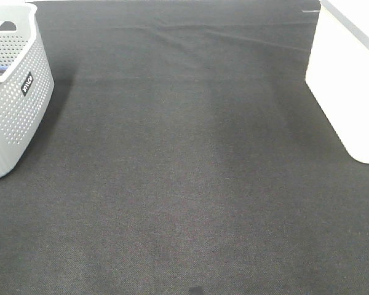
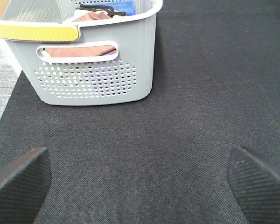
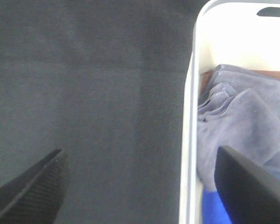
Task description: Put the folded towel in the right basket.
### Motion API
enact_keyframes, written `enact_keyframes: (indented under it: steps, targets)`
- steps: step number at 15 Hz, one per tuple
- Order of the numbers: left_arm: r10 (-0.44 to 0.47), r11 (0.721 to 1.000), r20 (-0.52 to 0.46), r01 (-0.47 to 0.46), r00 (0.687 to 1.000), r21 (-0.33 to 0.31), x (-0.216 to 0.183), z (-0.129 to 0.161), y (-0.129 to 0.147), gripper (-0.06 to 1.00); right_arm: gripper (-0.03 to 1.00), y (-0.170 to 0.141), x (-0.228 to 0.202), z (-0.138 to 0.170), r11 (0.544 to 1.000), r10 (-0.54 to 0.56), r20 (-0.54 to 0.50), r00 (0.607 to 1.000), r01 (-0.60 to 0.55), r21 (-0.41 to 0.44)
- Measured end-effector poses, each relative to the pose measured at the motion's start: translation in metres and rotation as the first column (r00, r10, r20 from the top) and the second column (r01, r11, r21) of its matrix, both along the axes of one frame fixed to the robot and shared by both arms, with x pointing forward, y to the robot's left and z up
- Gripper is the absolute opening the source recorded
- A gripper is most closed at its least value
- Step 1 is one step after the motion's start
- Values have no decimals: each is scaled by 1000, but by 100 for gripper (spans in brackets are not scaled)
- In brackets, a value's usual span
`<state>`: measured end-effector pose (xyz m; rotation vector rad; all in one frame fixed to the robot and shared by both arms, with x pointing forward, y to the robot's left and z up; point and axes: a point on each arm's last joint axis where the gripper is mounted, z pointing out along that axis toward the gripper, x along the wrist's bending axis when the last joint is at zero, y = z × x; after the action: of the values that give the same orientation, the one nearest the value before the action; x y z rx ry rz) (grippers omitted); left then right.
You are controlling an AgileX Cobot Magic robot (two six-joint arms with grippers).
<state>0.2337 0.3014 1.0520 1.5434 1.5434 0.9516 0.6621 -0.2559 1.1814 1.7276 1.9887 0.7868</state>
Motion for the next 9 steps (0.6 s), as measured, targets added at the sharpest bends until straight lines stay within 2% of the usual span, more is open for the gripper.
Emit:
enact_keyframes:
  steps: [2, 4, 9]
  targets:
    - [0, 1000, 0, 0, 1000, 0, 0, 0, 0, 97, 80, -3, -28, 8, 1000, -7, -20, 1000, 7, -8]
    - [0, 1000, 0, 0, 1000, 0, 0, 0, 0, 97, 80, -7, -70, 1, 1000, -13, -92, 996, 10, -26]
    - [0, 1000, 0, 0, 1000, 0, 0, 0, 0, 97, 80, -16, -183, -53, 999, -17, -288, 957, 4, -48]
